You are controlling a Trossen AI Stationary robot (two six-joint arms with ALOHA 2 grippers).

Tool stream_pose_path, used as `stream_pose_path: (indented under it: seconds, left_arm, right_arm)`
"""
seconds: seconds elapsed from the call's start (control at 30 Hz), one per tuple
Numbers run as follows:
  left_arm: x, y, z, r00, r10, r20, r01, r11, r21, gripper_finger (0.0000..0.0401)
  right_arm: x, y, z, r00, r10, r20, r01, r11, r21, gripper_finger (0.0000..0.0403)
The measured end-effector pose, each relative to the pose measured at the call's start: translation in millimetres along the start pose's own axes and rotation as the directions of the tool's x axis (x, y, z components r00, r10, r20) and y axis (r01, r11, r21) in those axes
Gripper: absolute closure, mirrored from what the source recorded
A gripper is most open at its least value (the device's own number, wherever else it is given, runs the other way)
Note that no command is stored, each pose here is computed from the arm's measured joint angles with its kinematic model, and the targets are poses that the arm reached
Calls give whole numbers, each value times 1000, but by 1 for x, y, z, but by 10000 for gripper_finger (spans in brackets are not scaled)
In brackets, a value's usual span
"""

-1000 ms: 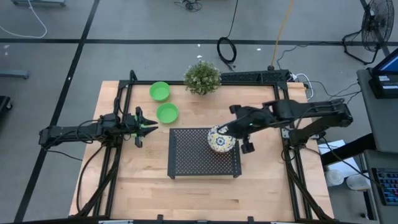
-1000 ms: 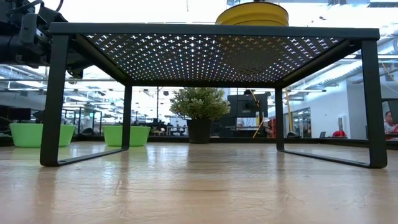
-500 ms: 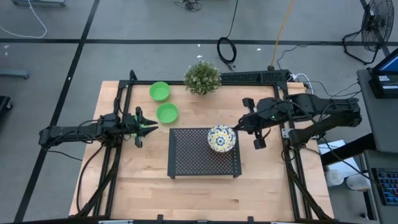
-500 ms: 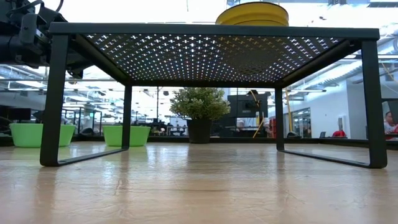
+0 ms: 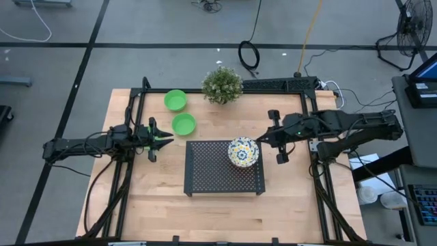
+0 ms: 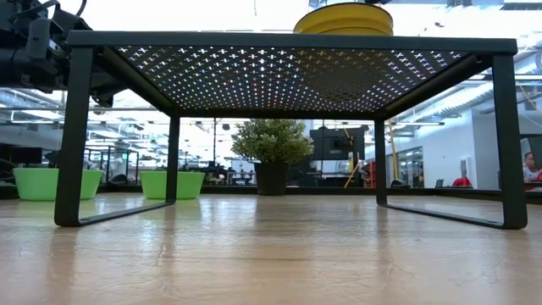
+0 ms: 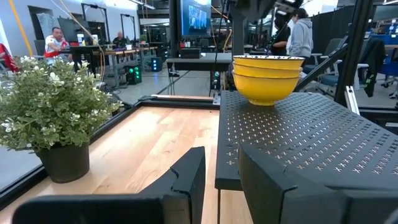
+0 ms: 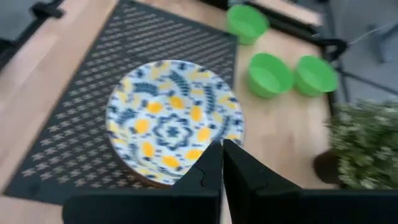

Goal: Pick & Place Mini bowls
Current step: Put the top green bowl on the shelf

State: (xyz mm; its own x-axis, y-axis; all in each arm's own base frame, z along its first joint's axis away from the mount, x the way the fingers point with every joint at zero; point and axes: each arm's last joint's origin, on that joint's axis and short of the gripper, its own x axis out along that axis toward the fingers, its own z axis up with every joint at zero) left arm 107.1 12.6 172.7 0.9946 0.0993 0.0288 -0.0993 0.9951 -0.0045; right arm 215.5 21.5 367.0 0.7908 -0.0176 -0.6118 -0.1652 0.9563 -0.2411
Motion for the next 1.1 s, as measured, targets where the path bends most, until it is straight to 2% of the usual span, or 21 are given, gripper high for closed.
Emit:
stream_pose_path:
  seconds: [0.2, 0.4, 0.6, 0.8, 1.1]
  left_arm:
    - [0, 0, 0, 1000, 0, 0, 0, 1000, 0, 302]
    - [0, 0, 0, 1000, 0, 0, 0, 1000, 0, 302]
    - [0, 0, 0, 1000, 0, 0, 0, 1000, 0, 302]
    - [0, 0, 0, 1000, 0, 0, 0, 1000, 0, 302]
    - [0, 0, 0, 1000, 0, 0, 0, 1000, 0, 302]
  right_arm:
    - [-10, 2, -29, 983, -77, 164, 71, 996, 47, 403]
    - [-14, 11, -71, 924, -134, 359, 116, 991, 71, 403]
    - [-21, 19, -110, 877, -193, 439, 160, 981, 111, 403]
    - [-34, 21, -142, 773, -367, 517, 279, 929, 244, 403]
    - [-47, 26, -163, 644, -385, 661, 269, 923, 275, 403]
